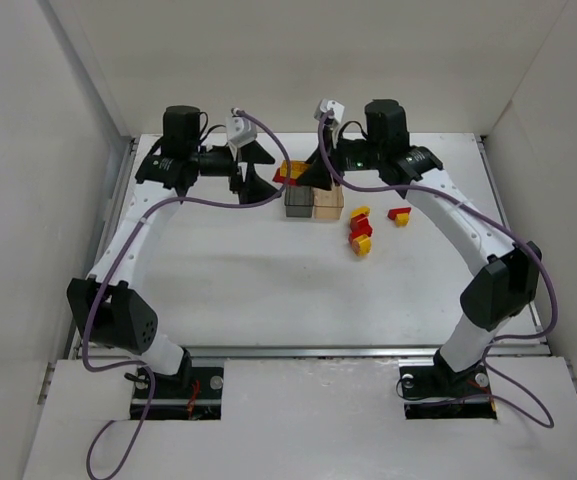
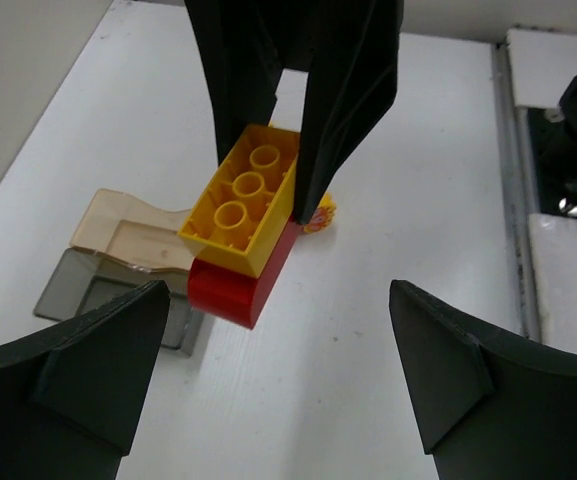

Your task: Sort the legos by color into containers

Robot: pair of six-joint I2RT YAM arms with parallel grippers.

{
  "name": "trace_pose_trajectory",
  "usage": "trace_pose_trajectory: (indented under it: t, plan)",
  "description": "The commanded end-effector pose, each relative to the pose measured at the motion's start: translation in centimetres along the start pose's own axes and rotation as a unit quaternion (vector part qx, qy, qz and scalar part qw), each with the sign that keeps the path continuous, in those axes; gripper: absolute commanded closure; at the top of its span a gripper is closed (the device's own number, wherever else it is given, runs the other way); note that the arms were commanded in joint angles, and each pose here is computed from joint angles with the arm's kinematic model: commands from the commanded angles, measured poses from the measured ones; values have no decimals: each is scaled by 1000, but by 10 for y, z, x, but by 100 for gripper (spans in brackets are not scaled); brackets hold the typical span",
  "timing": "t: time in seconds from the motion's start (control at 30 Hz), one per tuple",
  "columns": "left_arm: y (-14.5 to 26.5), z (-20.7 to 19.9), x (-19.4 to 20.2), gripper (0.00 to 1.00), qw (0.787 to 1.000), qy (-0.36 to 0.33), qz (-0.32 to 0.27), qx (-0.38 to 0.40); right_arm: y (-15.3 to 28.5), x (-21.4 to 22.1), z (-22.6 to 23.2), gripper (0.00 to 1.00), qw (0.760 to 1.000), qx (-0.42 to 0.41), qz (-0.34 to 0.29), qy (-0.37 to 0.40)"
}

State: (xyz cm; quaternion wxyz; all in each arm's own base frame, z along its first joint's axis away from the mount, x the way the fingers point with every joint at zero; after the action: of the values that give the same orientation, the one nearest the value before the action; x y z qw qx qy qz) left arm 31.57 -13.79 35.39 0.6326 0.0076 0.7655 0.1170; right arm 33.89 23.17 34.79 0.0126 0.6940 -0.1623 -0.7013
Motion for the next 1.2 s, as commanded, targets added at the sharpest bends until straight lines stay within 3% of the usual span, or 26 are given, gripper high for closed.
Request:
trace_pose_trajectory:
  t: [0.0,0.07,0.4,0.83,1.0,1.07,1.17]
  plan:
    - [7,3,-7,10,997,-69,13,-22,4,-27,6,100,998,-18,-34,45]
    - [7,8,-8,8,995,-95,16,-27,2,-26,10,100,998,-28,-32,42]
    - [3,12,-6,5,995,-95,6,29,3,-32,20,100,996,-56,-46,51]
    - [-7,13,2,44,997,-68,33,23,-4,-32,25,100,994,-76,-49,53]
    - [-7,12,0,78,997,-58,32,28,-4,-32,25,100,994,-76,-49,53]
    - [-8,15,3,98,998,-47,37,23,-4,-32,25,100,995,-76,-49,48]
    - [-9,22,11,100,998,-4,57,-5,-5,-31,26,100,995,-76,-52,30]
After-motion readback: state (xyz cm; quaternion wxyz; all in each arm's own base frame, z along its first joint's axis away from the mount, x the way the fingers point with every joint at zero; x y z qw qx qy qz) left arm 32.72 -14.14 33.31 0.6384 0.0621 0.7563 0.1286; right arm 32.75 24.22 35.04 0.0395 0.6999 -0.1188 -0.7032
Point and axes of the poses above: each gripper's point midway between its finger pads, its own y axis back along the fingers, its own z axis along the line the jaws close on, x = y × z, the point moved 10 cm from there along y, back along the fingers, and after that the axes turned 8 degrees about y, right-handed, at the moved point
